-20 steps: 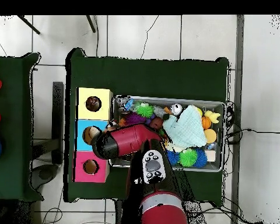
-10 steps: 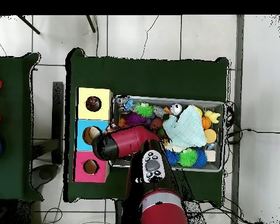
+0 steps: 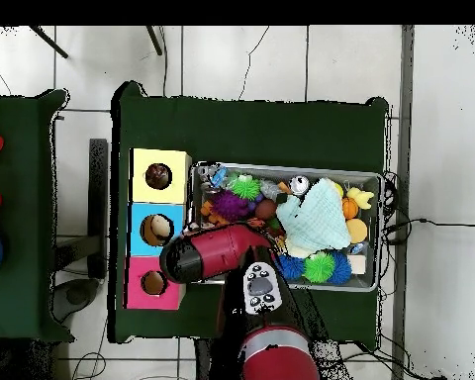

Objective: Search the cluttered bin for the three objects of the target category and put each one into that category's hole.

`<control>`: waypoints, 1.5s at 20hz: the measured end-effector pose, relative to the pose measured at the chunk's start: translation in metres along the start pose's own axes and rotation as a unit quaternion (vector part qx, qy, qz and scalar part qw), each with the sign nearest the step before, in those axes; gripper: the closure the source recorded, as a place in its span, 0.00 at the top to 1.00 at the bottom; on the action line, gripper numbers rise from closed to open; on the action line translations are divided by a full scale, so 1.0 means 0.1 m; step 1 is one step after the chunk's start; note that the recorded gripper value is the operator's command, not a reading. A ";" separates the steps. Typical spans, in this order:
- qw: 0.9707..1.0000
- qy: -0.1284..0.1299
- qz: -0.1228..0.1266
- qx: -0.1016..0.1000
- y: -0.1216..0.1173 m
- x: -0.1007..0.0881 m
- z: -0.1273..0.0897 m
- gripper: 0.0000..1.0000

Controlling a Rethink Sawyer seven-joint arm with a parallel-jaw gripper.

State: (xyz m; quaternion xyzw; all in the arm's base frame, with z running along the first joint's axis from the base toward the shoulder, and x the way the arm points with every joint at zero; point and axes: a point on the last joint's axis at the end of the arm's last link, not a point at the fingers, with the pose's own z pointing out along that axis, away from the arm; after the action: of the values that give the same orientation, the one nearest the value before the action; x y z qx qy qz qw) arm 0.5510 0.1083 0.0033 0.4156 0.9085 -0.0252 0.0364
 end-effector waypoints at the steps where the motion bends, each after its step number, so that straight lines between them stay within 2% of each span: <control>1: 1.000 0.001 -0.002 0.002 -0.02 0.02 0.01 1.00; 11: 1.000 0.001 -0.026 0.011 -0.17 0.09 0.11 1.00; 16: 0.999 -0.006 -0.032 -0.002 -0.14 0.07 0.17 1.00; 30: 0.999 -0.013 -0.031 -0.012 -0.02 -0.02 0.21 1.00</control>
State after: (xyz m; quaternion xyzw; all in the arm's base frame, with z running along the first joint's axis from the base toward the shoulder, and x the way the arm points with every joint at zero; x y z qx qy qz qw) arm 0.5517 0.1045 -0.0175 0.3865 0.9206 -0.0204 0.0527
